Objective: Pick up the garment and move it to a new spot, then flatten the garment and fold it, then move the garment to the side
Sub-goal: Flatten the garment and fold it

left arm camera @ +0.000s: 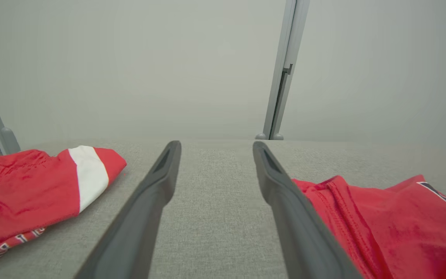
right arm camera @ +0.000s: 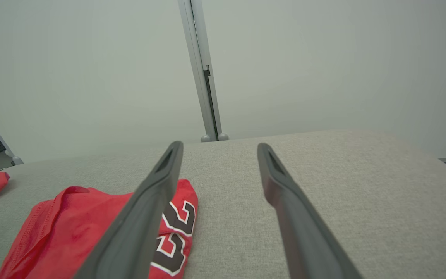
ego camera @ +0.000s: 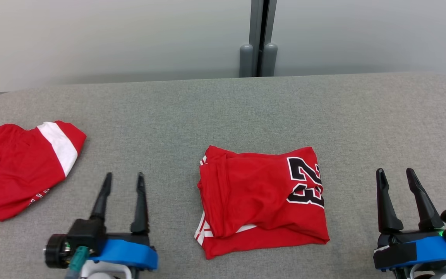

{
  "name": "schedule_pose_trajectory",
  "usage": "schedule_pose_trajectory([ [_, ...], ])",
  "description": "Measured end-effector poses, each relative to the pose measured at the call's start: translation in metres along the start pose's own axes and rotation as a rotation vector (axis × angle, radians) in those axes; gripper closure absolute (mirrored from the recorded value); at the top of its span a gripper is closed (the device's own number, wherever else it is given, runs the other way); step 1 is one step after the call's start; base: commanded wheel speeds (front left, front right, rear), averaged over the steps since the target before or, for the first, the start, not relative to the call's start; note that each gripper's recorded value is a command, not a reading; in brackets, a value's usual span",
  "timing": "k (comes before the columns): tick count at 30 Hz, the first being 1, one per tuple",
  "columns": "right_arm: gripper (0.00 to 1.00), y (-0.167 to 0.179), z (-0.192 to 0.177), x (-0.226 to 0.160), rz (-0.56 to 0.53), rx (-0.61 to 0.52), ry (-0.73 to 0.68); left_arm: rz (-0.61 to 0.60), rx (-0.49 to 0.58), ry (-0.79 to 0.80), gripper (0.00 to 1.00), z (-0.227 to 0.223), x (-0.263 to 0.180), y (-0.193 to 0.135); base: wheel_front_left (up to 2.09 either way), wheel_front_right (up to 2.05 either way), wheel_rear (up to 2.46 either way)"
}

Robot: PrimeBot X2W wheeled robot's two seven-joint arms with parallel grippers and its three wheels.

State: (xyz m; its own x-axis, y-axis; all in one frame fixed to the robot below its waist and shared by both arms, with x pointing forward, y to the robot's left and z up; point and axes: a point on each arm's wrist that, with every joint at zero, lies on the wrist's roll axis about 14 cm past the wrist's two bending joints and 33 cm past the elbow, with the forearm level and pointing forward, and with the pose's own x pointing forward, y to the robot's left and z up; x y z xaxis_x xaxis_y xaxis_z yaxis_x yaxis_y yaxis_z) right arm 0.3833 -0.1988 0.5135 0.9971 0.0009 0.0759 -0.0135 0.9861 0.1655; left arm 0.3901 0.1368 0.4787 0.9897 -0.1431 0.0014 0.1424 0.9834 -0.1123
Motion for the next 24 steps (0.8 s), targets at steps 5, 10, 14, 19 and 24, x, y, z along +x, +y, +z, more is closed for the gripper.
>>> schedule_pose_trajectory([
  [5, 0.0, 0.003, 0.0, 0.0, 0.007, -0.002, 0.005, -0.137, -0.022, 0.059, 0.0, -0.018, -0.007, -0.042, 0.0, 0.0, 0.0],
  [10, 0.0, 0.003, -0.005, 0.0, 0.007, -0.001, 0.019, -0.274, -0.029, 0.136, 0.0, -0.041, -0.017, -0.082, 0.0, 0.0, 0.0],
  [14, 0.0, -0.001, -0.009, 0.0, -0.006, 0.0, 0.033, -0.351, -0.03, 0.214, 0.0, -0.06, -0.024, -0.105, 0.0, 0.0, 0.0],
  [19, 0.0, -0.006, -0.015, -0.001, -0.022, 0.0, 0.049, -0.415, -0.029, 0.308, 0.0, -0.085, -0.036, -0.121, 0.0, 0.0, 0.0],
  [24, 0.0, -0.013, -0.02, -0.003, -0.043, 0.005, 0.061, -0.449, -0.023, 0.377, 0.0, -0.104, -0.041, -0.128, 0.0, 0.0, 0.0],
])
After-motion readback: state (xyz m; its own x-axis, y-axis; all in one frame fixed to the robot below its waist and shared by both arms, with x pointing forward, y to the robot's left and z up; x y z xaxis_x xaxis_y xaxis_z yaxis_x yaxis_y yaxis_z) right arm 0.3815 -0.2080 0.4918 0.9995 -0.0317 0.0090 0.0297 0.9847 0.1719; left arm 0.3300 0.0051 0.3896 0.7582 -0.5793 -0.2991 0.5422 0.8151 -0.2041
